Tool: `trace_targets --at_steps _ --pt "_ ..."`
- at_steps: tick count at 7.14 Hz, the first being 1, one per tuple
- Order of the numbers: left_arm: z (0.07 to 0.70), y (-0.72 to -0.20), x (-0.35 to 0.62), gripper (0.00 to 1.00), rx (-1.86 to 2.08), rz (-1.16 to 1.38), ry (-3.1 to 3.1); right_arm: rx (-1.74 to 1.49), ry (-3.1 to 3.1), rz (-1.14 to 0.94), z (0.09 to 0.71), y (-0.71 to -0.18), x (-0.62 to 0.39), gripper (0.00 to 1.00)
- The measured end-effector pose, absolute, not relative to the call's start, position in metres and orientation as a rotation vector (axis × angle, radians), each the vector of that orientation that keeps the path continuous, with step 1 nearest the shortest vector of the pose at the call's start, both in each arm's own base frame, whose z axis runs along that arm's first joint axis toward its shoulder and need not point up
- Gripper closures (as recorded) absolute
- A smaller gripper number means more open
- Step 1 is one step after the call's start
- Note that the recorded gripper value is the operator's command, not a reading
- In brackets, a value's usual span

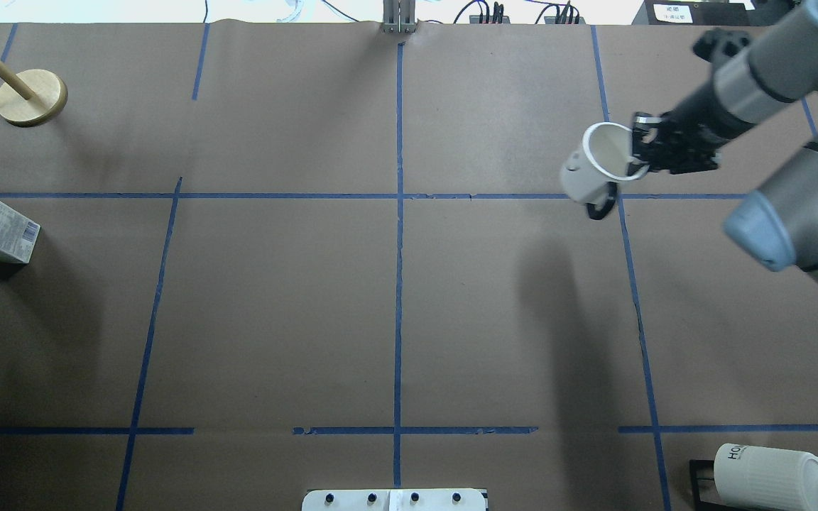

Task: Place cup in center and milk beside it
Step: 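Carry the white mug with the right gripper to the table center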

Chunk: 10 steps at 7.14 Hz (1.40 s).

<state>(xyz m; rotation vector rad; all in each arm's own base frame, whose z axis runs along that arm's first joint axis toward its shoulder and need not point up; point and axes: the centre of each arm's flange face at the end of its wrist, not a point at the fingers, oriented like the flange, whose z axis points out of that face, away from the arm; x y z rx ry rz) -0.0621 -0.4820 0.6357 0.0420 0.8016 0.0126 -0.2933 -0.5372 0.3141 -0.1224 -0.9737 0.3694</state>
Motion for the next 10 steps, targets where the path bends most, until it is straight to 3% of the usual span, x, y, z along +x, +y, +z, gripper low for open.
trace_targets --at_steps 4,10 --pt "0.634 -0.483 -0.062 0.0 0.034 -0.016 0.8 -0.166 -0.877 0.538 0.225 -0.518 -0.451 1.0" --pt "0.633 -0.485 -0.061 0.0 0.034 -0.016 0.8 -0.162 -0.808 0.575 0.203 -0.511 -0.542 0.98"
